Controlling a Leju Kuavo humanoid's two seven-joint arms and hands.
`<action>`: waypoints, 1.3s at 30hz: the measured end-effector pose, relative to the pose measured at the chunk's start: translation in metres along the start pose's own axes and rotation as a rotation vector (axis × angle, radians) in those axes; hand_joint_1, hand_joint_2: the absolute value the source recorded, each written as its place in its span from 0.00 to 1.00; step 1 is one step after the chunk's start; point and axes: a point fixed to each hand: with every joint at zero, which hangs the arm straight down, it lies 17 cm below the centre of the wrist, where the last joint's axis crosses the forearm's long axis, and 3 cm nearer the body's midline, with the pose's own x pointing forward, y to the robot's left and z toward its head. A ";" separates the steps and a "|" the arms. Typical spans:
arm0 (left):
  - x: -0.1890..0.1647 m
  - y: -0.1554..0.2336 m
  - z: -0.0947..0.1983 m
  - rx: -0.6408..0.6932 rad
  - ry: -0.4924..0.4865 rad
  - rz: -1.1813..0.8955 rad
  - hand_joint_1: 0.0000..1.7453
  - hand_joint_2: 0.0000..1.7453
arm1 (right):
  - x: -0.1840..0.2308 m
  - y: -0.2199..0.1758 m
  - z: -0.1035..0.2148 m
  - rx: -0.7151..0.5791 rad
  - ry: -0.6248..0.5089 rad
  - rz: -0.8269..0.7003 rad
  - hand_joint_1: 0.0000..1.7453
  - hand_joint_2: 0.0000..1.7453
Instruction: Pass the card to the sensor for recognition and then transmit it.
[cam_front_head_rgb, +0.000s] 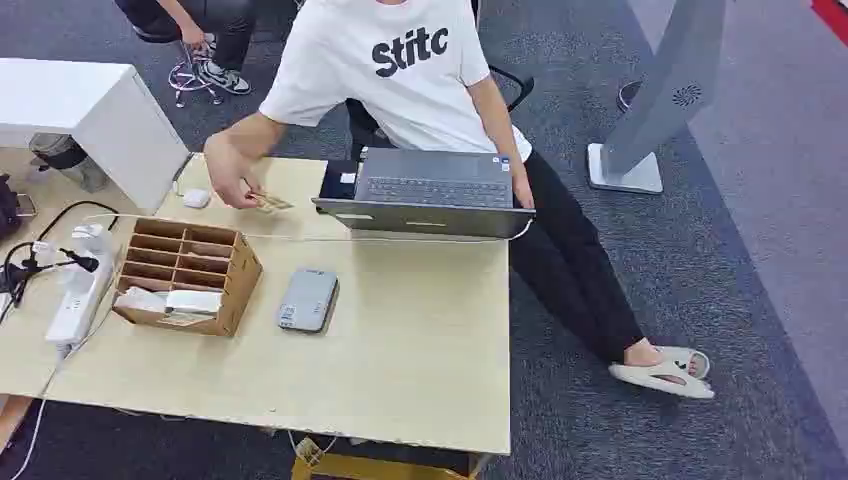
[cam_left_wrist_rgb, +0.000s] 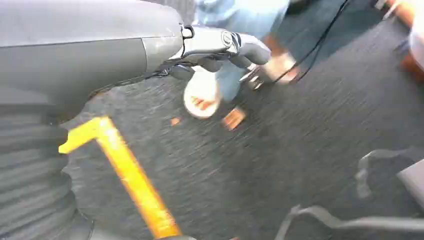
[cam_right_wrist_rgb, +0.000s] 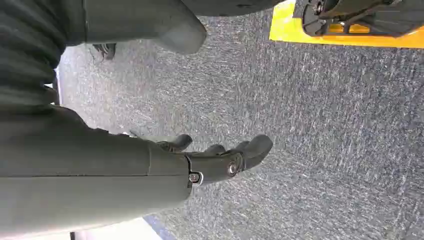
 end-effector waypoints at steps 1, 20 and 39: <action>0.008 0.006 -0.003 0.020 -0.022 0.014 0.00 1.00 | 0.000 0.000 0.000 0.000 0.000 0.001 0.00 1.00; 0.212 0.090 0.009 0.167 -0.596 0.240 0.00 1.00 | 0.004 0.008 0.003 0.008 0.005 -0.009 0.00 1.00; 0.416 -0.033 0.126 -0.261 -1.141 0.362 0.00 1.00 | 0.021 0.010 0.004 0.032 -0.010 -0.062 0.00 1.00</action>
